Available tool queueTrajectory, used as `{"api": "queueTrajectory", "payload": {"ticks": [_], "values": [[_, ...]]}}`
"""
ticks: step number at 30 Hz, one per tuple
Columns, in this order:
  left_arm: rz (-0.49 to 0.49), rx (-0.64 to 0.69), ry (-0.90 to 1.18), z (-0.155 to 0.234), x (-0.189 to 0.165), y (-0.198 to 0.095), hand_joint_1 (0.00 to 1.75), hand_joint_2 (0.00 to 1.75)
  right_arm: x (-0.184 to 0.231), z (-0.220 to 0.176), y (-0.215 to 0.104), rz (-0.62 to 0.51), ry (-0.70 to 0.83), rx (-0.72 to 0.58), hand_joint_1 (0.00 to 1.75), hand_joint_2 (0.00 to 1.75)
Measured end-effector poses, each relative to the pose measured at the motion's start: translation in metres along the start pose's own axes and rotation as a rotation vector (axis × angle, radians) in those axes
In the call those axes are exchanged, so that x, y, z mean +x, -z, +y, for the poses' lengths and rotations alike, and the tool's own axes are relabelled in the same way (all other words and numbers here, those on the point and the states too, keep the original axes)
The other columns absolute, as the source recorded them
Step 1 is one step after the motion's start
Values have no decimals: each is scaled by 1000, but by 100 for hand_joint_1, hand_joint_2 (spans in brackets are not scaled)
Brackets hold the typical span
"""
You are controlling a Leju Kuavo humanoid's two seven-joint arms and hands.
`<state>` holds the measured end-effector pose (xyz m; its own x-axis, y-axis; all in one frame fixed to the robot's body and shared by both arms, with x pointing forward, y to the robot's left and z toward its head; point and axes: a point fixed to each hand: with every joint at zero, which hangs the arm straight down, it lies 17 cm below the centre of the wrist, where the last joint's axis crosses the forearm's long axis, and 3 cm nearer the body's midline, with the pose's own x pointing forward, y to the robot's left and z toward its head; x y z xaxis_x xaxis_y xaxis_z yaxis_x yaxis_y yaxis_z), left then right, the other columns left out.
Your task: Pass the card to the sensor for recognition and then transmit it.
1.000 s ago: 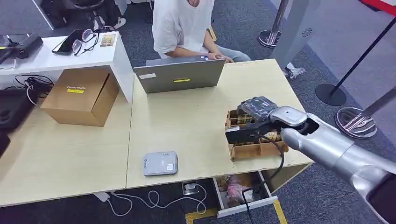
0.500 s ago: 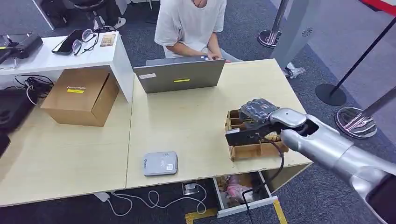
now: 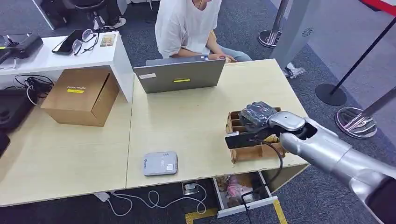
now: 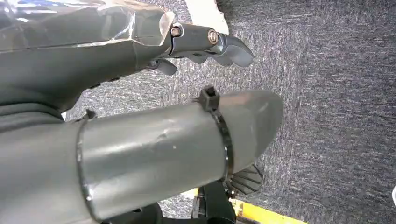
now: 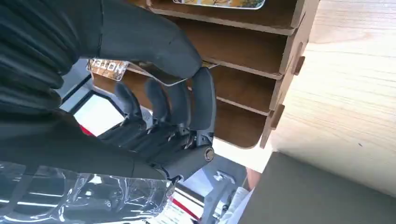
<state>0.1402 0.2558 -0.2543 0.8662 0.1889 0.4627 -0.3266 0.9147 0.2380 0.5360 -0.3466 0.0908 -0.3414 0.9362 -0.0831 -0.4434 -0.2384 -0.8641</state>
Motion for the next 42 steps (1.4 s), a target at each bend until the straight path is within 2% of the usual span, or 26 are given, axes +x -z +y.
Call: {"api": "queueTrajectory", "payload": {"ticks": [24, 36, 42], "values": [[2, 8, -11, 1, 0, 0, 0, 0, 4, 1, 0, -12, -6, -9, 175, 175], [-3, 6, -21, 0, 1, 0, 0, 0, 15, -40, -6, -58, -22, -99, 175, 175], [-6, 1, -17, -1, 1, 0, 0, 0, 14, -49, -12, -65, -32, -119, 175, 175]]}}
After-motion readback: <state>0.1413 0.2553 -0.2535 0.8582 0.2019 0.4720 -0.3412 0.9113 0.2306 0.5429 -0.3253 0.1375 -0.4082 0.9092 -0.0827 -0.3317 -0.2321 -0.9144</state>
